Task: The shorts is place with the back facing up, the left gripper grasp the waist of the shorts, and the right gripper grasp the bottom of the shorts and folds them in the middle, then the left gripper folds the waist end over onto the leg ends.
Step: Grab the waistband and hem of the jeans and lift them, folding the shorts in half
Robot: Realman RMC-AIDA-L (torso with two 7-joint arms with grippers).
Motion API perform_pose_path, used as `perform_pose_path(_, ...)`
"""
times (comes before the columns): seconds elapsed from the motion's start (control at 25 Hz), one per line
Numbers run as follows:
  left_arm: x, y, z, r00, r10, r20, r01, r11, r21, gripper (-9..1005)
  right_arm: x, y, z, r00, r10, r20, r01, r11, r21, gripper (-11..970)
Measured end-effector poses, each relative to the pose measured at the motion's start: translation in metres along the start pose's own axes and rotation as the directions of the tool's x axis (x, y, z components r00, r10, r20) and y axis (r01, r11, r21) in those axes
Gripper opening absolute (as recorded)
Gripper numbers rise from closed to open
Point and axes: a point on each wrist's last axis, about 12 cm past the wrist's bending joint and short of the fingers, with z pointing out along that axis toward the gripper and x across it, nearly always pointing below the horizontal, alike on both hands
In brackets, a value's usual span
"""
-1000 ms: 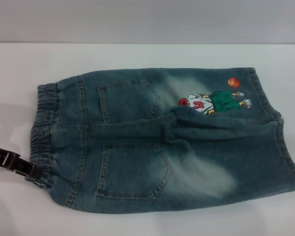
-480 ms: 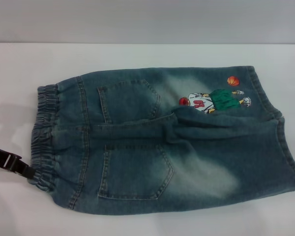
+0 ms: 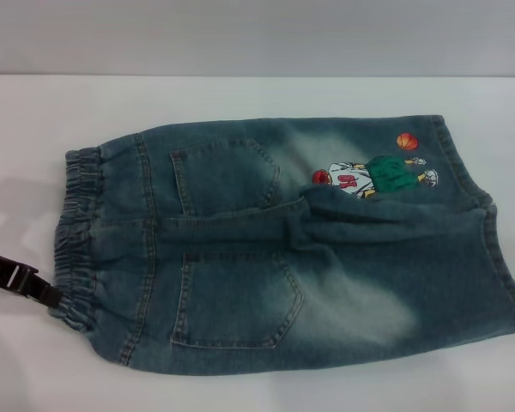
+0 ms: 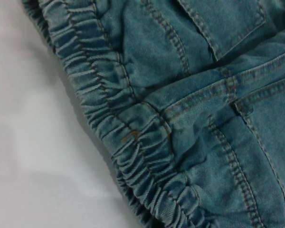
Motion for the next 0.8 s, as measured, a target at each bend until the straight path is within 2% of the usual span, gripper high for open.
perform_pose_path(0.16,-0.0026,-0.0001,-0.0015,1.0,-0.001,0.003,0.001,1.0,-0.004,21,0.0002,0.0006,0.0007,1.0,0.0,-0.002,0.0,1.0,-0.001,600)
perform_pose_path(0.64,-0.0062,-0.0003,-0.0062,1.0,-0.011,-0.003,0.011,1.0,-0.009,170,0.0005,0.0002,0.001,1.0,0.0,-0.006,0.0,1.0,0.0,600)
perform_pose_path(0.8,-0.0051,-0.0001,-0.0069,0.999,-0.021,-0.027,0.021,1.0,-0.018,376,0.0003,0.0002,0.001,1.0,0.0,-0.005,0.0,1.0,0.0,600)
